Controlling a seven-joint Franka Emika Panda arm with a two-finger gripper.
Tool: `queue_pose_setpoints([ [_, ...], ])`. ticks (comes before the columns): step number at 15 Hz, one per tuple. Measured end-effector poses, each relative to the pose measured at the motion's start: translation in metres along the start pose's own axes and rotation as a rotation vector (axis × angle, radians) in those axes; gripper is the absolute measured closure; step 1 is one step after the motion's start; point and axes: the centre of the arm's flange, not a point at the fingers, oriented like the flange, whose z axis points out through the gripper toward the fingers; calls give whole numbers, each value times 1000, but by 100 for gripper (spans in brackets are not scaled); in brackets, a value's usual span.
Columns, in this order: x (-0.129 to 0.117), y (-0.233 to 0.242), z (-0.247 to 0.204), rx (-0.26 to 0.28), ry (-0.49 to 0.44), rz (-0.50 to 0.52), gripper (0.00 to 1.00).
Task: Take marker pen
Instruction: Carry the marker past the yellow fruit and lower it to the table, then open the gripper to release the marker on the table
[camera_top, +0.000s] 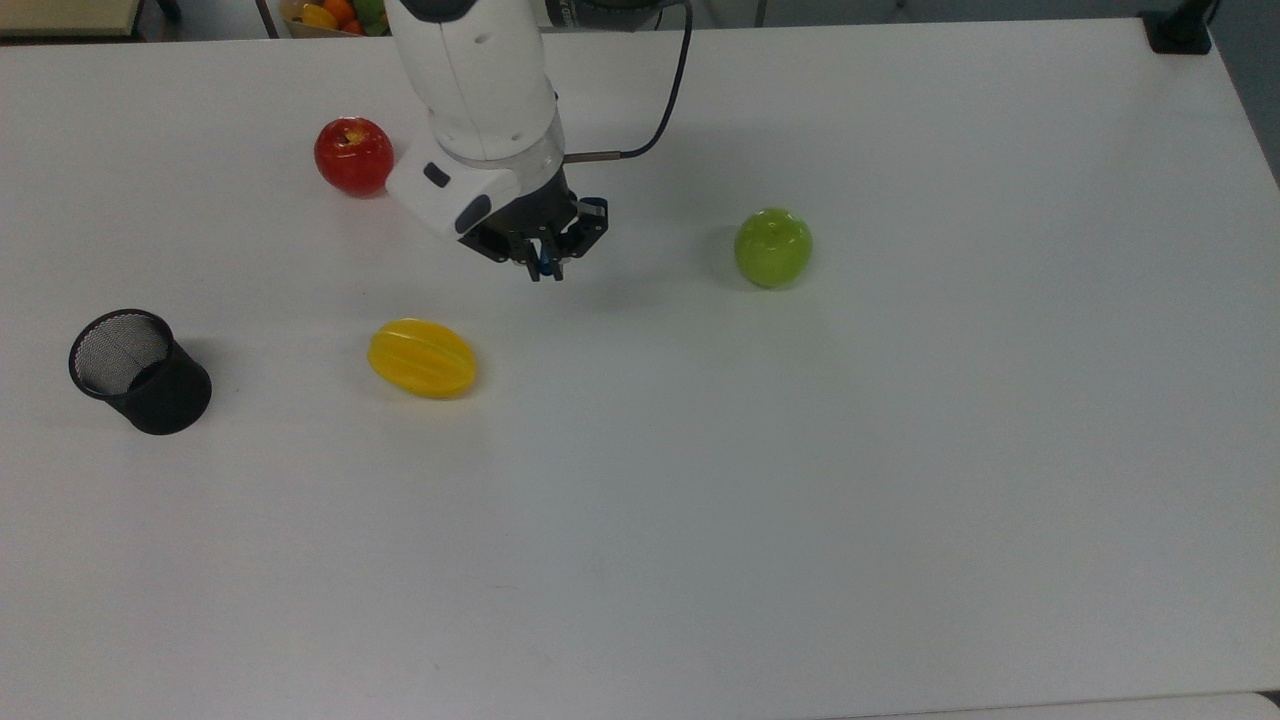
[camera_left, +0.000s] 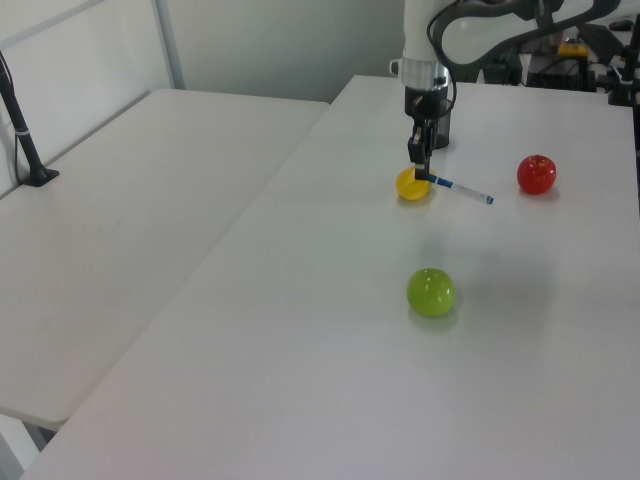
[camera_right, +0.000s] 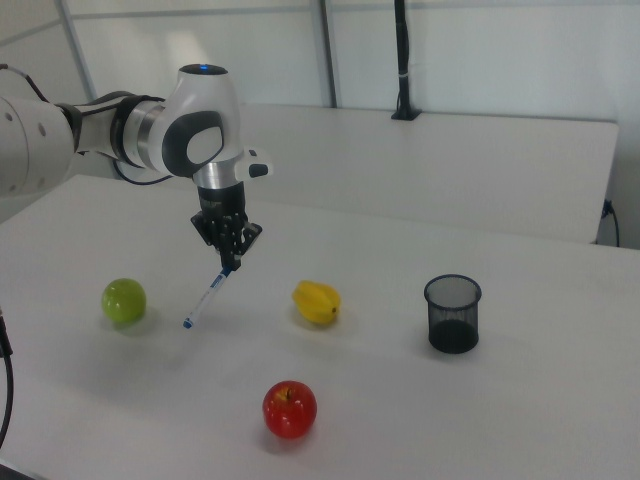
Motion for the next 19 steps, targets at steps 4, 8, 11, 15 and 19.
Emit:
queue_pose_setpoints([
  [4,-2,-18,30,2,-57,-47,83],
  [8,0,-26,56,-15,-97,-68,83],
  [11,1,-26,72,-33,-123,-78,83],
  [15,3,-27,94,-42,-144,-86,83],
  [19,6,-26,102,-57,-139,-80,82],
])
